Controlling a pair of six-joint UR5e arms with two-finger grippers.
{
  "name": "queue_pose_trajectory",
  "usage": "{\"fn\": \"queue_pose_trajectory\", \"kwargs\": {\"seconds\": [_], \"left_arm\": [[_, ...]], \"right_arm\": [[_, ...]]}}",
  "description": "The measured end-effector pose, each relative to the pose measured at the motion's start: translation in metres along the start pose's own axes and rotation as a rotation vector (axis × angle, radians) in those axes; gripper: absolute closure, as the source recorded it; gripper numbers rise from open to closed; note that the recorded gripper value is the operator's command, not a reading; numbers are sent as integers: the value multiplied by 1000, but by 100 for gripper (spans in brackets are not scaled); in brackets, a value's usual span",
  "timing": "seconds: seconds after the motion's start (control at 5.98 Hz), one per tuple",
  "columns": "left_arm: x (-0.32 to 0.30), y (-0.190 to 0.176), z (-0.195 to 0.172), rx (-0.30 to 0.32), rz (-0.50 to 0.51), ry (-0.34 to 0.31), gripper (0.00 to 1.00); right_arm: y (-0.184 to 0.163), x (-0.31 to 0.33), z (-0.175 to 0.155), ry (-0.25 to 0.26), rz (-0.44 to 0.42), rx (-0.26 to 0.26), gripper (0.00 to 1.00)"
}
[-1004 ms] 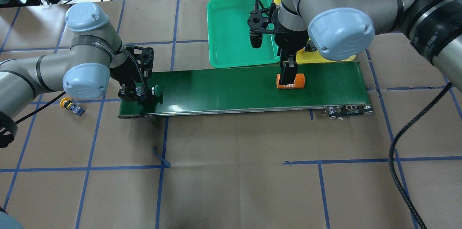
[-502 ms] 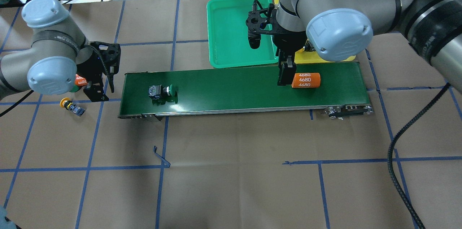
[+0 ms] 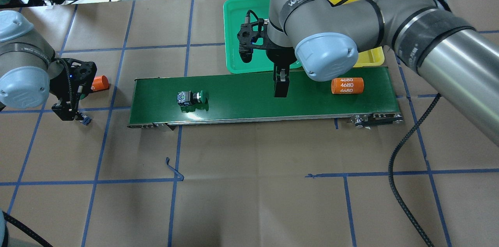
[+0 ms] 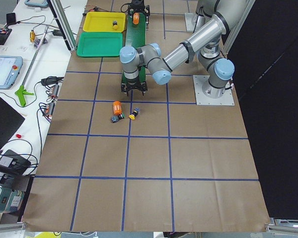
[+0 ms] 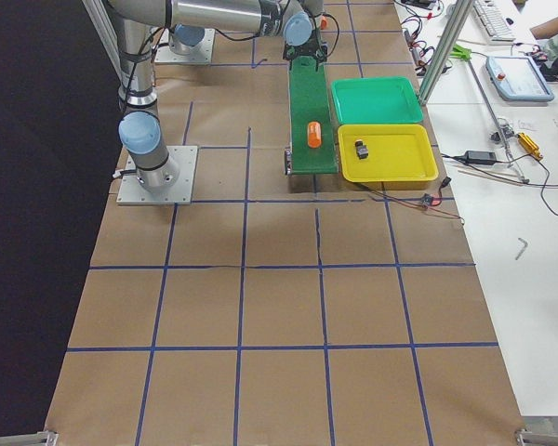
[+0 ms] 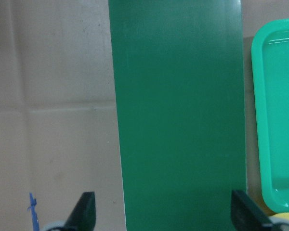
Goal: Sort buttons by color to trays
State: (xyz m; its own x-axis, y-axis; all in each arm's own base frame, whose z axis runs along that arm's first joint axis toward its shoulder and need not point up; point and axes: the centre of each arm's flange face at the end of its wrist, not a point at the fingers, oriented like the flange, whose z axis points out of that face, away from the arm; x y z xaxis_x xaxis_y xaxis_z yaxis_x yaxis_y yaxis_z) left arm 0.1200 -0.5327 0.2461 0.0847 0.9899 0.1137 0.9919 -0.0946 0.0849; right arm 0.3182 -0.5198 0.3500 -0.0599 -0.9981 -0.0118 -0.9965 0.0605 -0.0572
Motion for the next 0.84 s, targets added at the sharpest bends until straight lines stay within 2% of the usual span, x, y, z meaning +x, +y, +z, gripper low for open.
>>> {"fn": "queue_pose_trajectory", "kwargs": {"seconds": [0.33,0.67,0.84], "left_arm": [[6,30,35,-36,168,15,2],[6,41,57,-42,255,11,5],[4,41,66,-44,280,5,32]], "right_arm": [[-43,-2,34,43,26,23,0],[-73,-7,54,73,37,63,0],[-82,-7,59,75,33,98,0]]}}
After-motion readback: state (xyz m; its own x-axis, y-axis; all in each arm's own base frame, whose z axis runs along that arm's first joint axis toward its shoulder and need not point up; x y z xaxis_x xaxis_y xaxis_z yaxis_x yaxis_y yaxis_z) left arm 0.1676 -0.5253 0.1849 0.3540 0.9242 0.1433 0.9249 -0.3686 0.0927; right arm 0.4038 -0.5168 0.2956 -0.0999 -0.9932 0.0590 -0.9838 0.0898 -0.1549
